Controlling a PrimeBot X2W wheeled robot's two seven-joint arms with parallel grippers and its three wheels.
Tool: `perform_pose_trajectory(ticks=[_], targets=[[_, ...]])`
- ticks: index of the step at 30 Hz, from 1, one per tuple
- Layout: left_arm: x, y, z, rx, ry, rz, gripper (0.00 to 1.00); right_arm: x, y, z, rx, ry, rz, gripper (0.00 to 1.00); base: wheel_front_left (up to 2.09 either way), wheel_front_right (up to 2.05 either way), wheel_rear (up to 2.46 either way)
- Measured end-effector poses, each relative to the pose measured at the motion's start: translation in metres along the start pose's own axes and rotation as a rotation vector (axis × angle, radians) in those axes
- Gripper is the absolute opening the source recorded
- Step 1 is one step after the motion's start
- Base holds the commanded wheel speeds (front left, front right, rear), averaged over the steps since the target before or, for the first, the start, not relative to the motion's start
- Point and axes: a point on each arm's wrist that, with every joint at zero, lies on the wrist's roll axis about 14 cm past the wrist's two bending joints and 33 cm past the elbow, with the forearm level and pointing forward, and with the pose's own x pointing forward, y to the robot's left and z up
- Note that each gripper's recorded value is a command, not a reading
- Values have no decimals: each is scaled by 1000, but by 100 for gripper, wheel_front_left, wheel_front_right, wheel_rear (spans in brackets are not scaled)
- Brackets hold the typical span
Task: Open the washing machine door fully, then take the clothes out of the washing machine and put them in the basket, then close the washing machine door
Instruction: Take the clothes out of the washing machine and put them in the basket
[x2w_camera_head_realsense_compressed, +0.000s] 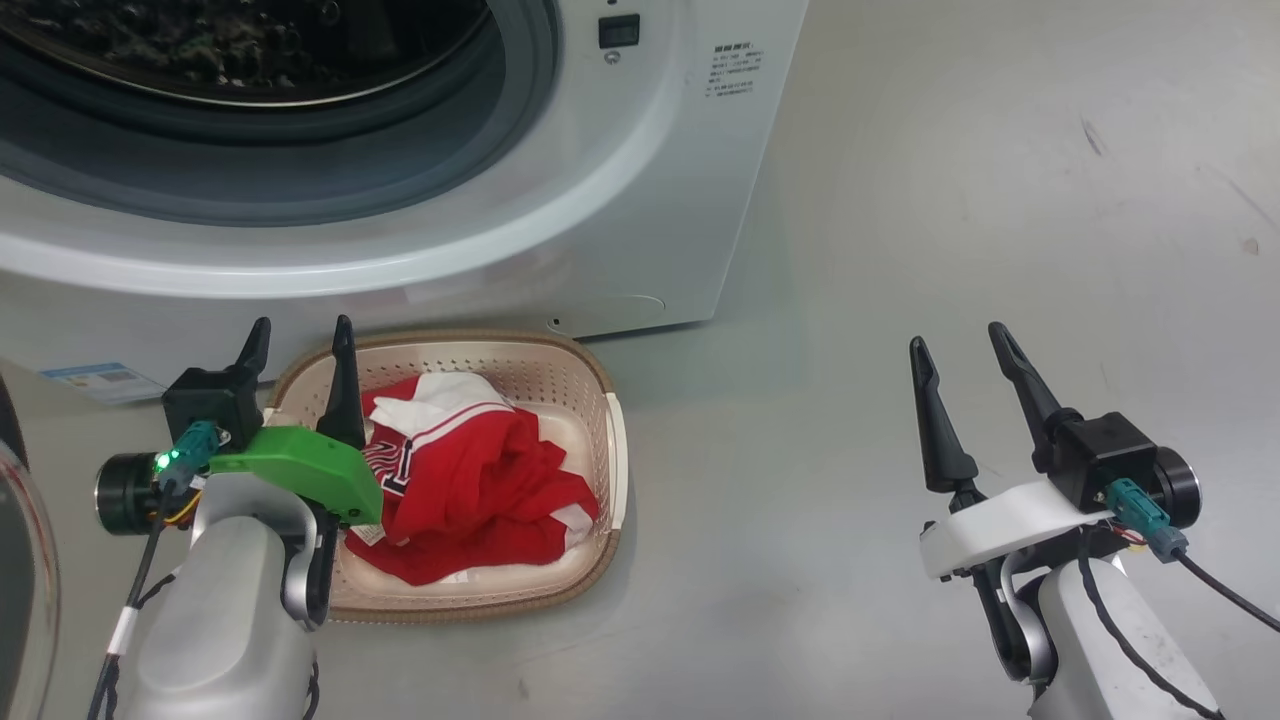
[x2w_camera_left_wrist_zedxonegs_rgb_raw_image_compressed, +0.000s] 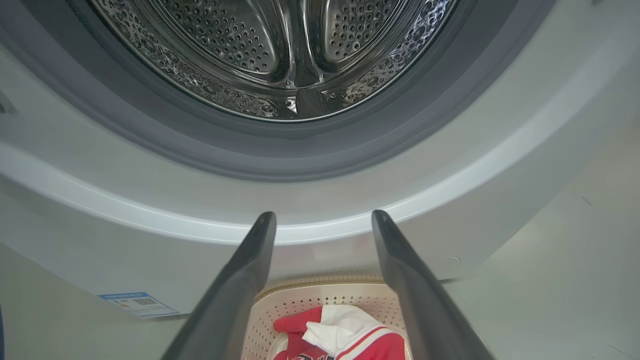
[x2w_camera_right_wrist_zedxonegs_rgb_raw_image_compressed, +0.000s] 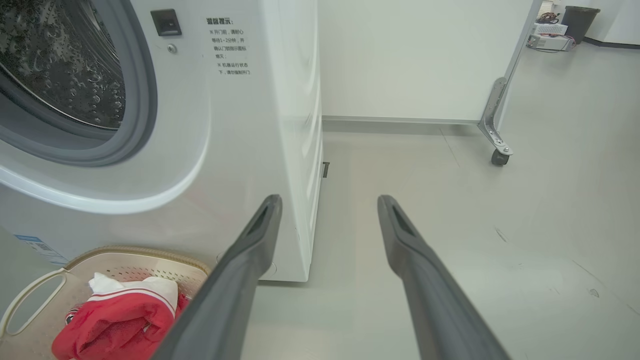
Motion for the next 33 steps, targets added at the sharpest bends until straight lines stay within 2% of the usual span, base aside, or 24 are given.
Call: perform_pose_trajectory(ticks=[4,7,21,33], targets=[[-13,-1,41,14,-123,2,100,-8,6,7,1,-19,13,100,0,0,0],[-28,1,54,19,-168,15,100,-14,11,12,1,-33,25,100,0,0,0],[-104,14,58,41,-235,74,100,-49,26,30,-3,-85,58,100,0,0,0],[-143,12,64,54,-289,75,100,-74,31,34,-5,-110,63,100,0,0,0]])
